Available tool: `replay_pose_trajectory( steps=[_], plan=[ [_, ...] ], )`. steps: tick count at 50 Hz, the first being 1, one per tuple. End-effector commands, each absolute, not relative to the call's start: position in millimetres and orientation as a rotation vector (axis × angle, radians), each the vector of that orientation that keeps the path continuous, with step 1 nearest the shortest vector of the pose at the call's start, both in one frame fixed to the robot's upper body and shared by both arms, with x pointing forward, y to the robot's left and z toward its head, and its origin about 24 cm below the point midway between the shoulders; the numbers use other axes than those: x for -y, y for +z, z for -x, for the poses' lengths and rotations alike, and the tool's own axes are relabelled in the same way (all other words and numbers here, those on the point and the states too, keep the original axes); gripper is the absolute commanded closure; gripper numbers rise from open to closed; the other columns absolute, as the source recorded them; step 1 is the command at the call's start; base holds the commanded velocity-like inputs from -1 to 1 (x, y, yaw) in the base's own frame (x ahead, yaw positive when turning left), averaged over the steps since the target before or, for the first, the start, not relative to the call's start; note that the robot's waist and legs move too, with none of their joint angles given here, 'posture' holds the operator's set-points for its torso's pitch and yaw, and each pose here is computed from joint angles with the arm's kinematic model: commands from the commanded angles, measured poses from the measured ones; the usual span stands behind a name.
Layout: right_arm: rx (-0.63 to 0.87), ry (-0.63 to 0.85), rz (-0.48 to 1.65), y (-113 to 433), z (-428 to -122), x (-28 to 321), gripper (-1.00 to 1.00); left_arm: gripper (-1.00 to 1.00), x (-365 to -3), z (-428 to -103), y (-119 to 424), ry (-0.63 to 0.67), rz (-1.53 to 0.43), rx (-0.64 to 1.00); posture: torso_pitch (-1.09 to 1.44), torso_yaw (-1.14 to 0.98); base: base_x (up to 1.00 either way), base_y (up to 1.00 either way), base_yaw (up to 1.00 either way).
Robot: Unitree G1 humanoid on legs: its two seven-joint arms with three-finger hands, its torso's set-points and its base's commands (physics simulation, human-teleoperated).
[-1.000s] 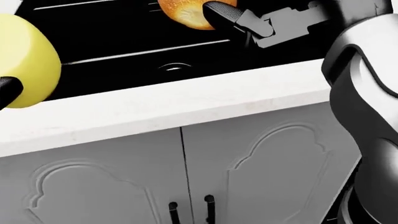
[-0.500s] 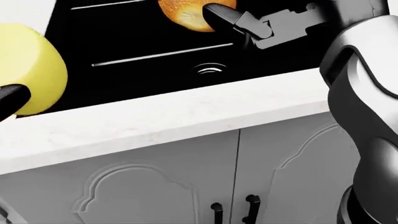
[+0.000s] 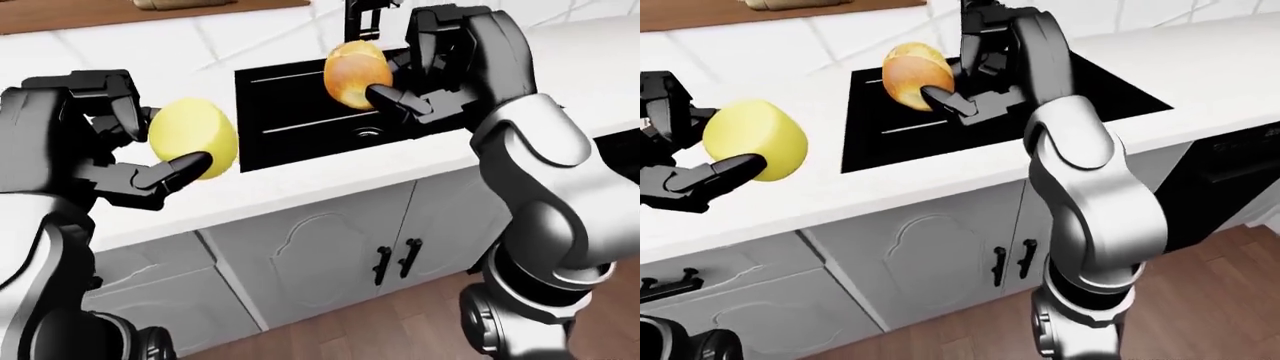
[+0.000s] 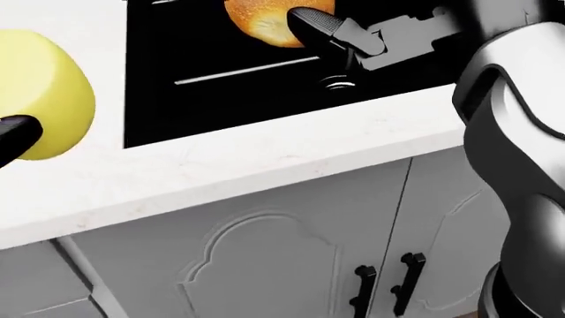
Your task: Place the bread and cheese on the cutting board.
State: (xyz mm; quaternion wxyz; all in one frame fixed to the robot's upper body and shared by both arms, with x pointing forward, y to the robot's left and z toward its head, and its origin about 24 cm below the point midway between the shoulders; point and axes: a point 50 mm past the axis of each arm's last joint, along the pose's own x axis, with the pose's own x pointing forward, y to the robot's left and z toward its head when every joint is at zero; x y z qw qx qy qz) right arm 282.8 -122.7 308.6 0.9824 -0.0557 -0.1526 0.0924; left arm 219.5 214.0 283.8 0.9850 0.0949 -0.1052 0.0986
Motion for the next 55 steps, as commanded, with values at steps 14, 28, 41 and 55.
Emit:
replay_pose_trajectory(
  steps=[14,28,41,55],
  plan=[
    [0.397,0.202,0.112,321.2,-275.7,119.5,1.0,1.0,-217.4,-211.7,298.0,0.243,-0.211,0.303,0.0,0.0,-0.21,0.44,0.0],
    [0.398,0.198,0.112,321.4,-275.5,120.3,1.0,1.0,-214.1,-213.2,294.0,0.235,-0.21,0.299,0.0,0.0,-0.15,0.43,0.0],
    [0.382,0.189,0.117,317.8,-278.9,120.3,1.0,1.0,-214.9,-211.7,295.2,0.235,-0.21,0.298,0.0,0.0,-0.01,0.31,0.0],
    [0.375,0.196,0.125,316.2,-279.6,118.5,1.0,1.0,-215.0,-211.8,299.9,0.237,-0.211,0.303,0.0,0.0,0.0,0.25,0.0]
  ],
)
